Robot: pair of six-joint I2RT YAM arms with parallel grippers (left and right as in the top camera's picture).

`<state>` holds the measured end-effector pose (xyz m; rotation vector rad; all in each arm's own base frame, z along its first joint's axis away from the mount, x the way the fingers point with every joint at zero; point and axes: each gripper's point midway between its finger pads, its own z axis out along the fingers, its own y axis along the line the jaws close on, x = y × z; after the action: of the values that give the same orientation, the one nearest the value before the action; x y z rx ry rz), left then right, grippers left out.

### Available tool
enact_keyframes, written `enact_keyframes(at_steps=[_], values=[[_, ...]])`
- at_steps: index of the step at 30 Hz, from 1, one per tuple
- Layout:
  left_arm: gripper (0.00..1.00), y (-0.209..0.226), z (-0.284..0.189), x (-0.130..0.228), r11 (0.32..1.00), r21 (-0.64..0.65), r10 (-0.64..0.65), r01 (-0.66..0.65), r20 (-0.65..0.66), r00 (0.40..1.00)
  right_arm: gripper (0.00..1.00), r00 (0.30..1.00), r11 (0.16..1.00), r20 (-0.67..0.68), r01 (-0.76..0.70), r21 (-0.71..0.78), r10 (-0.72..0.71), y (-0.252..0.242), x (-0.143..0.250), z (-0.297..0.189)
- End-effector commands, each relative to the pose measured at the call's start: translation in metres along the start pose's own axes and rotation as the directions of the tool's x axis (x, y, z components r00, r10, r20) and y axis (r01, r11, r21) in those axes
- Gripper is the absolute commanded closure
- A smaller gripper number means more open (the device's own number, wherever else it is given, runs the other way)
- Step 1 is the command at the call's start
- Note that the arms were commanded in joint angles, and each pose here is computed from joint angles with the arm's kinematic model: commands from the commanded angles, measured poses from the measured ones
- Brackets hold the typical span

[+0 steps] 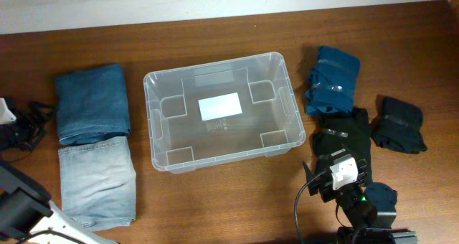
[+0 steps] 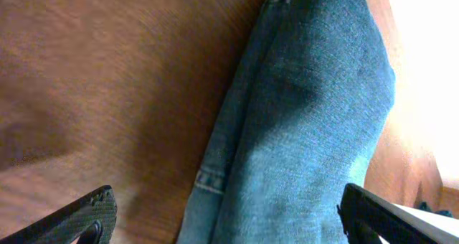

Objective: Pack container
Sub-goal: 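Reach the left gripper to the dark-blue denim and grasp its left edge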

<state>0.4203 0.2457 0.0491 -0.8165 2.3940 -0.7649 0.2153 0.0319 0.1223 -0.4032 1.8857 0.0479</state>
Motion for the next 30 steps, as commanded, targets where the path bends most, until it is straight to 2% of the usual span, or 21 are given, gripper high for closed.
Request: enact_keyframes(at_steps=[1,5,12,15,17,18,22,27,30], values=[[0.01,-0.014,0.021,0.004,0.998,0.047,0.043,-0.041,-0.033,0.999,0.02,1.000,1.000,-0.002,-0.012,-0.019,0.012,0.004,0.002,0.001],[0.03,-0.019,0.043,0.017,0.998,0.049,0.051,-0.047,-0.087,0.995,0.02,1.000,1.000,-0.002,-0.012,-0.019,0.012,0.004,0.002,0.001],[0.11,-0.003,0.052,0.031,0.998,-0.046,0.029,-0.035,-0.140,0.990,0.02,1.000,1.000,-0.002,-0.012,-0.019,0.012,0.004,0.002,0.001],[0.28,-0.001,0.054,0.033,0.999,-0.044,0.020,-0.027,-0.150,0.989,0.02,1.000,1.000,-0.002,-0.012,-0.019,0.012,0.004,0.002,0.001],[0.54,0.000,0.056,0.034,0.999,-0.045,0.018,-0.026,-0.153,0.988,0.02,1.000,1.000,-0.002,-0.012,-0.019,0.012,0.004,0.002,0.001],[0.73,0.000,0.056,0.034,0.999,-0.043,0.025,-0.032,-0.152,0.988,0.01,1.000,1.000,-0.002,-0.012,-0.019,0.012,0.004,0.002,0.001],[0.99,-0.008,0.055,0.035,0.997,0.011,0.072,-0.071,-0.154,0.985,0.02,1.000,1.000,-0.002,-0.012,-0.019,0.012,0.004,0.002,0.001],[1.00,-0.038,0.041,0.024,0.984,0.171,0.076,-0.056,-0.109,0.991,0.02,1.000,1.000,-0.002,-0.012,-0.019,0.012,0.004,0.002,0.001],[1.00,-0.075,0.006,0.005,0.966,0.240,0.113,-0.099,-0.046,0.993,0.02,1.000,1.000,-0.002,-0.012,-0.019,0.012,0.004,0.002,0.001]])
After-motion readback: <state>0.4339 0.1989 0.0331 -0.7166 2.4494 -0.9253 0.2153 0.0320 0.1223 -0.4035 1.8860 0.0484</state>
